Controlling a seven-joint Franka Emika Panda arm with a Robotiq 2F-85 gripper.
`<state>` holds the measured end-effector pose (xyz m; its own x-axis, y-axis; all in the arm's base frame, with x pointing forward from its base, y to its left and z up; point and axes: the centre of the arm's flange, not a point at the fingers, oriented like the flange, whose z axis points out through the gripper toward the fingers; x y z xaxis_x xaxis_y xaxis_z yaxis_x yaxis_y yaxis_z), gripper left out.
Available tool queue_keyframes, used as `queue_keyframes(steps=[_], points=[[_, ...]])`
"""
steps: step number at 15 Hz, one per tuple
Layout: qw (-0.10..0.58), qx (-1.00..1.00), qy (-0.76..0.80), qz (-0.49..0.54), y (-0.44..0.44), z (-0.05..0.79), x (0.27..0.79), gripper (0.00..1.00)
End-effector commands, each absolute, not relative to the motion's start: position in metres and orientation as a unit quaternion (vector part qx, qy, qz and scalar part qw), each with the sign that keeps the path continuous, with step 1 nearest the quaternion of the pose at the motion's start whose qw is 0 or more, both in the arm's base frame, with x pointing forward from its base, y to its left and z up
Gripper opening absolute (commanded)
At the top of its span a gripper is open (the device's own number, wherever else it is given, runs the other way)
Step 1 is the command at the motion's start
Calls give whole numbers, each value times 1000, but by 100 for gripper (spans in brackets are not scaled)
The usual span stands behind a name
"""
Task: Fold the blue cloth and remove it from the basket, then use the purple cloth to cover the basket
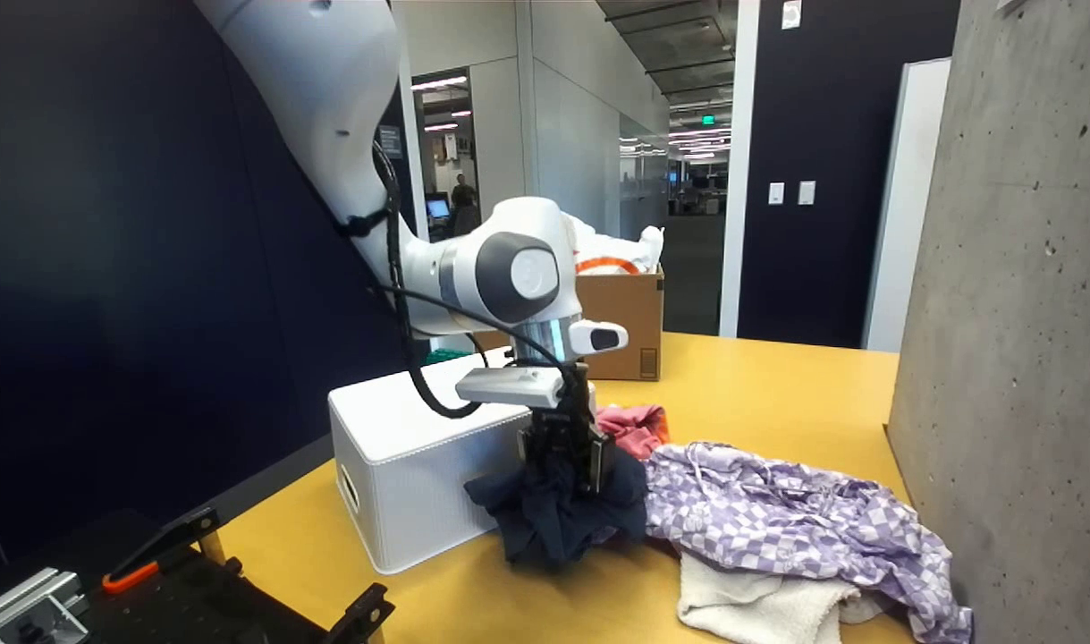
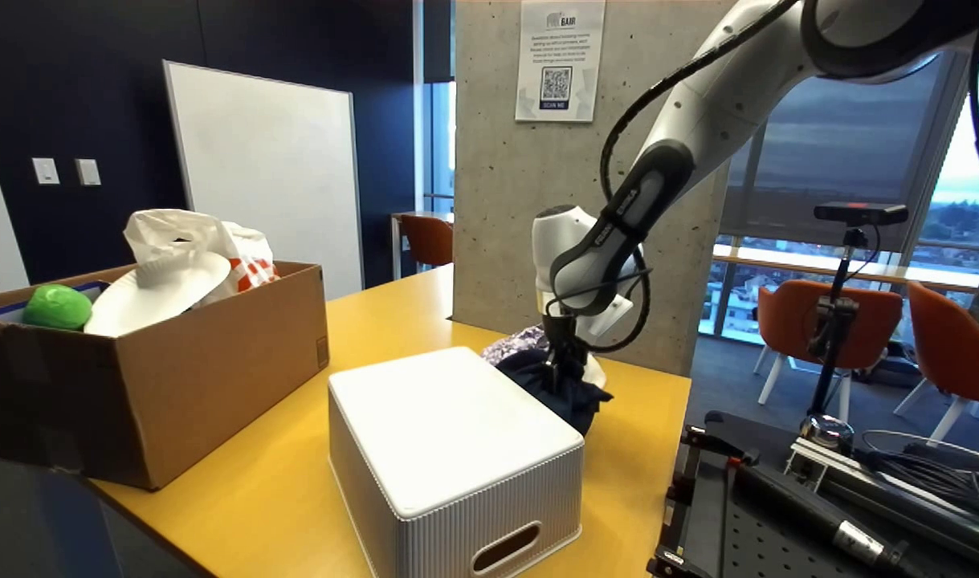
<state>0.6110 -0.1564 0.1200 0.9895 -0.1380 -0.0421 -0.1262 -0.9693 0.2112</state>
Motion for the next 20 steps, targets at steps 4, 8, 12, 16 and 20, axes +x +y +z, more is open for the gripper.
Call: queue_keyframes(steps=[4,8,12,16,20], points=[[76,995,-59,-39,-162,74,649,0],[70,993,-73,-52,-163,97,641,40],[70,991,-92,-62,-170,137,635,68],[71,988,-128,-38,-209,175,648,98],[75,985,-155,3,-248,172,666,100]])
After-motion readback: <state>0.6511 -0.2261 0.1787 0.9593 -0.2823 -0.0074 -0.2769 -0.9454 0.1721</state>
